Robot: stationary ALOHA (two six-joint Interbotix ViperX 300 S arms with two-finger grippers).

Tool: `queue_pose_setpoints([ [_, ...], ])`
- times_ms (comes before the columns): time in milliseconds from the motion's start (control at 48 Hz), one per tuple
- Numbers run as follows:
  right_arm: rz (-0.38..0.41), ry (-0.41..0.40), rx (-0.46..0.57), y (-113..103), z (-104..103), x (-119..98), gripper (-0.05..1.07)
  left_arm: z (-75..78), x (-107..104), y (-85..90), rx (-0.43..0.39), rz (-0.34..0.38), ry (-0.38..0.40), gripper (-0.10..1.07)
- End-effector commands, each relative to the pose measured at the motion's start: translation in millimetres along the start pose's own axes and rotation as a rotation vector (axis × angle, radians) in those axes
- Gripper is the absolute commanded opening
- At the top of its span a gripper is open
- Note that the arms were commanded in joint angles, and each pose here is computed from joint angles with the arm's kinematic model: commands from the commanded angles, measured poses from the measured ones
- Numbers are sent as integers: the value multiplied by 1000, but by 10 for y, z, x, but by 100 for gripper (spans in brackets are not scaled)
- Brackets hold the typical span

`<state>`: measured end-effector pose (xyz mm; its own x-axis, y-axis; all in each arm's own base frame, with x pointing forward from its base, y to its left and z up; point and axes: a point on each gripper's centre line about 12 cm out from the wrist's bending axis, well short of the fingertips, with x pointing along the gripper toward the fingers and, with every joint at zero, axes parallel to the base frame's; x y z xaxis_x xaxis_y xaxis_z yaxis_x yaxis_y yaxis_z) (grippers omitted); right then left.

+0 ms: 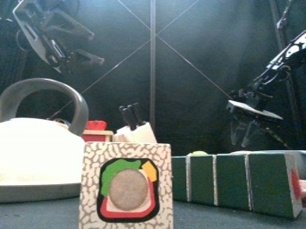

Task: Grab white sushi piece

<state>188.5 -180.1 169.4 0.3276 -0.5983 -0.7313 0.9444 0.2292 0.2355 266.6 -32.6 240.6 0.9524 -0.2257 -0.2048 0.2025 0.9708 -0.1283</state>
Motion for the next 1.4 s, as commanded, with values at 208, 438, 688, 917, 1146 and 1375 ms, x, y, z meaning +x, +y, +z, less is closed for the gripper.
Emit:
queue_pose_setpoints([
  [208, 12, -9, 6, 18, 23, -26, 78, -125, 489, -209, 59, 52, 309, 96],
  [438, 6, 2, 11, 8, -2, -7, 78, -231, 804, -356, 106, 71, 447, 96],
  [688, 5, 3, 11, 5, -7, -6, 78, -275, 1128, -441, 117, 69, 490, 96],
  [917, 2, 6, 7, -6, -22, -3, 78, -380, 1286, -379, 119, 133, 581, 96],
  [1146, 2, 6, 7, -6, -22, -3, 78, -446, 1413, -406, 112, 165, 643, 96],
  [1375, 2, 7, 8, -6, -22, -3, 78, -541, 1495, -460, 120, 171, 684, 96],
])
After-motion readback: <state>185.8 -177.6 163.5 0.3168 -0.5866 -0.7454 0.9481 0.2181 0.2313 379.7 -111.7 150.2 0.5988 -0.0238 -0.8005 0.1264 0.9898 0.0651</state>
